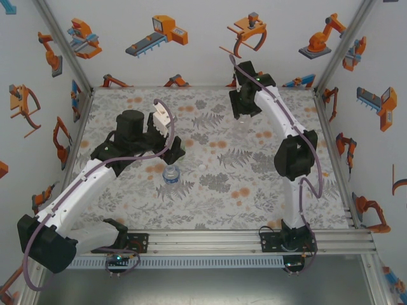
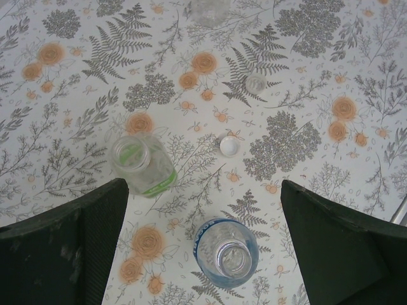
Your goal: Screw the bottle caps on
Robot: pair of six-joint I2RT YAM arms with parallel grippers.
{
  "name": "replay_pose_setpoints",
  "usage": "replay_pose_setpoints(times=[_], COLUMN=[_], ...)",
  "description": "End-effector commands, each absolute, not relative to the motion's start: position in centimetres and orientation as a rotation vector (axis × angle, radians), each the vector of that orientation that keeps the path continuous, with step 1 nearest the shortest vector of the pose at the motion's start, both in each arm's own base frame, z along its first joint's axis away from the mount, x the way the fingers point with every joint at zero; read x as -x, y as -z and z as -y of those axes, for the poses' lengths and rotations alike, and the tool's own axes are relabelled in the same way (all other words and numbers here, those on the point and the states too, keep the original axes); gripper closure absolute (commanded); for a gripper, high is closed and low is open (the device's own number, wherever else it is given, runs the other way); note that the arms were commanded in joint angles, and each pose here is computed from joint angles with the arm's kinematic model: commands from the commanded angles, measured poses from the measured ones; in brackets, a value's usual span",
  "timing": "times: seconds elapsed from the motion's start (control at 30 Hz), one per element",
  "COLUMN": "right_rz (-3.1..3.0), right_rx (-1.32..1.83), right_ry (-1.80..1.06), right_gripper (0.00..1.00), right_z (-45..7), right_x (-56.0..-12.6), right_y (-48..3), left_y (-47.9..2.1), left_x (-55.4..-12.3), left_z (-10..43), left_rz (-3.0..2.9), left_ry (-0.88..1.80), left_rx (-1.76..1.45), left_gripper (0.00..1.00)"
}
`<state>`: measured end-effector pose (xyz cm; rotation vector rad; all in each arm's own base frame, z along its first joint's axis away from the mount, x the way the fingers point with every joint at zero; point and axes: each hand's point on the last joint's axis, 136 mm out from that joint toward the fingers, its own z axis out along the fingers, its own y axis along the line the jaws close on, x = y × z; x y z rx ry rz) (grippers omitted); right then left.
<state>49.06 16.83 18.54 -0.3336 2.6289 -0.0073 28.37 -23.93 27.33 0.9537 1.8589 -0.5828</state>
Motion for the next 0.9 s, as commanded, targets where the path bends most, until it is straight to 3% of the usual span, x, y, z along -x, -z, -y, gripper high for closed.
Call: replay_pose_setpoints(times=[0.0,0.27,0.43,0.87], right_rz=[-2.527,-2.395,-2.251,-1.752], right_rx=[0.311,0.339,0.382,0.717], right_ry=[-0.050,-0.225,-0.479,-0.936], right_gripper=[0.44,0.41,0.38,0.32], right_z=[-16.8,-18.1,-20.8,-30.9], right_x=[-47.5,-43.2,-39.5,-29.3], right_y=[-24.7,-29.5,-31.4,-30.4], left_y=[-28.7,-29.8,-30.4,-30.7], left_x=[-28.7,-29.8,-30.8,-31.8], left_z=[23.7,22.0,20.4,18.7], left_rz=[-1.827,-1.807,-1.805,-1.799], left_ry=[0.570,0.554,0.541,0.540], left_rx=[-0.939,-0.830,-0.747,-0.671], left_gripper=[0.03,0.03,0.03,0.03])
